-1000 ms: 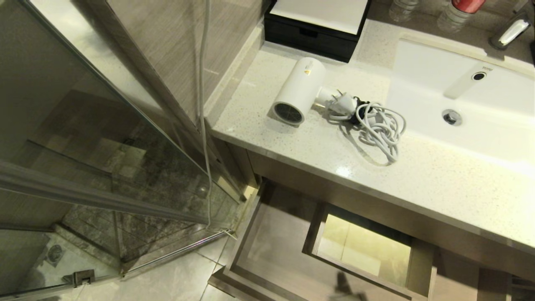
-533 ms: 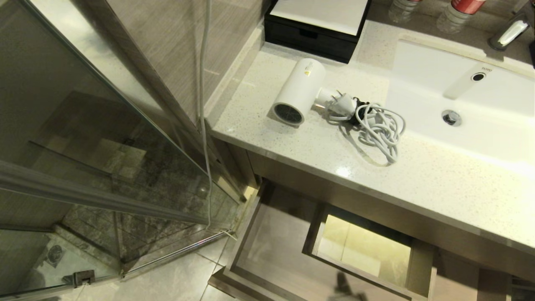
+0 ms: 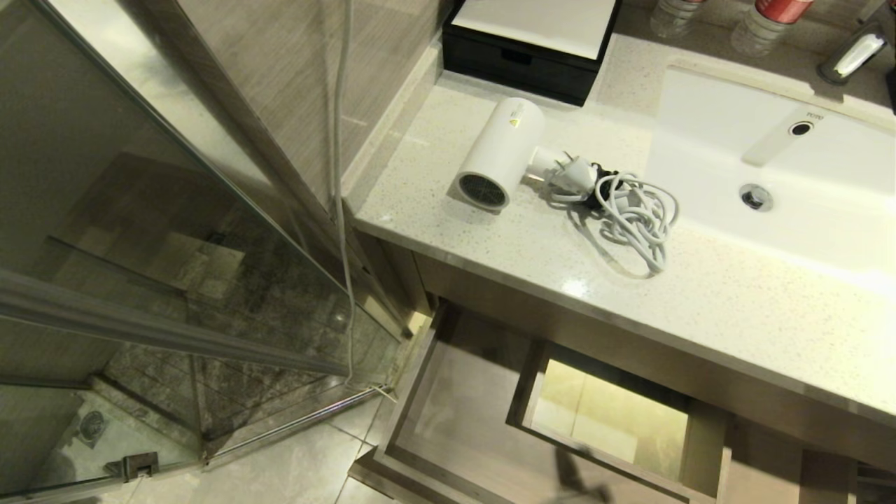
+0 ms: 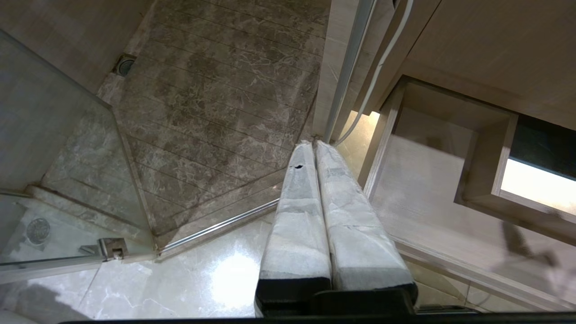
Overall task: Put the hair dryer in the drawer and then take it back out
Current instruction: Pick up the hairdryer
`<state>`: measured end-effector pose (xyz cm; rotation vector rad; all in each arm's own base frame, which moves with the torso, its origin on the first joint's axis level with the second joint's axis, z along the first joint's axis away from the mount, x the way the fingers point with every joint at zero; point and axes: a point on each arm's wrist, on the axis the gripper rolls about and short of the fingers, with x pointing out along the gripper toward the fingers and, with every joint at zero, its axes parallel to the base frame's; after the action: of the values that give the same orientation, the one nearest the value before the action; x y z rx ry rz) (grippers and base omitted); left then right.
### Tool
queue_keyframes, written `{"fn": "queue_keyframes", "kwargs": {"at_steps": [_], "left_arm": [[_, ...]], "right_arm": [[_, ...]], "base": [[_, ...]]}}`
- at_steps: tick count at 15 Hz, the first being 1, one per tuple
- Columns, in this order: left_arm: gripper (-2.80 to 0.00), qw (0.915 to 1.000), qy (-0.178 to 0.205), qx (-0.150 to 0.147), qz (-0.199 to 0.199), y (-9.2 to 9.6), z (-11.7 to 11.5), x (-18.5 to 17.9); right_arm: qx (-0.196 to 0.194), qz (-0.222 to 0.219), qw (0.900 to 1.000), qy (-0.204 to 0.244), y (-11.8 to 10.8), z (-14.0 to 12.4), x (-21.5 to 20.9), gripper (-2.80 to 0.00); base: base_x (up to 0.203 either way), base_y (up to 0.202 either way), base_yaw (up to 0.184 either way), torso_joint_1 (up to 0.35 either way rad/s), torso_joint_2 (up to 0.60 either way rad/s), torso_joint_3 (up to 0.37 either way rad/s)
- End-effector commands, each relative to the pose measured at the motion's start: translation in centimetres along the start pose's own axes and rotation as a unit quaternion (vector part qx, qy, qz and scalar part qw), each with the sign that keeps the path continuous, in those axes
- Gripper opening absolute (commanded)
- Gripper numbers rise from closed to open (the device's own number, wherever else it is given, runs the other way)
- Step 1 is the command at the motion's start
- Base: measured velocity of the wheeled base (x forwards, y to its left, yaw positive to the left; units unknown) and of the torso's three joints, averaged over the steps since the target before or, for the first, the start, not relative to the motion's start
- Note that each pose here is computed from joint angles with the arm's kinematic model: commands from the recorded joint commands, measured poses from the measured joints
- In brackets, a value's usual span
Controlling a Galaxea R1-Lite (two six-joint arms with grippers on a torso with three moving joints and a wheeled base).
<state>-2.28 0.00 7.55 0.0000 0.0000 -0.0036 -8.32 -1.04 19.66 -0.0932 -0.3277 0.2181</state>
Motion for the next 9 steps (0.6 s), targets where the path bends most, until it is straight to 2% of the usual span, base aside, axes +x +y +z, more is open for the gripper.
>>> {"fn": "queue_keyframes", "kwargs": {"at_steps": [1,2,3,5,7,9], "left_arm": [[-2.8,1.0,0.001,0.0,0.0,0.0,0.0,0.0],[-2.8,1.0,0.001,0.0,0.0,0.0,0.0,0.0],[-2.8,1.0,0.001,0.0,0.0,0.0,0.0,0.0],[-2.8,1.0,0.0,0.0,0.0,0.0,0.0,0.0],[-2.8,1.0,0.001,0.0,0.0,0.0,0.0,0.0],[-2.8,1.0,0.001,0.0,0.0,0.0,0.0,0.0]], "right_arm": [[0.009,0.045,0.997,0.067,-1.0,7.4,2.4,-2.8],[0.017,0.083,0.99,0.112,-1.3,8.8,5.1,-2.8],[0.026,0.128,0.979,0.155,-1.7,10.0,8.1,-2.8],[0.028,0.205,0.954,0.217,-1.7,10.7,13.5,-2.8],[0.0,0.298,0.919,0.258,-0.7,10.3,18.5,-2.8],[-0.018,0.384,0.881,0.275,0.9,9.5,21.9,-2.8]], "base": [[0.0,0.0,0.0,0.0,0.0,0.0],[0.0,0.0,0.0,0.0,0.0,0.0],[0.0,0.0,0.0,0.0,0.0,0.0],[0.0,0.0,0.0,0.0,0.0,0.0],[0.0,0.0,0.0,0.0,0.0,0.0],[0.0,0.0,0.0,0.0,0.0,0.0]]}}
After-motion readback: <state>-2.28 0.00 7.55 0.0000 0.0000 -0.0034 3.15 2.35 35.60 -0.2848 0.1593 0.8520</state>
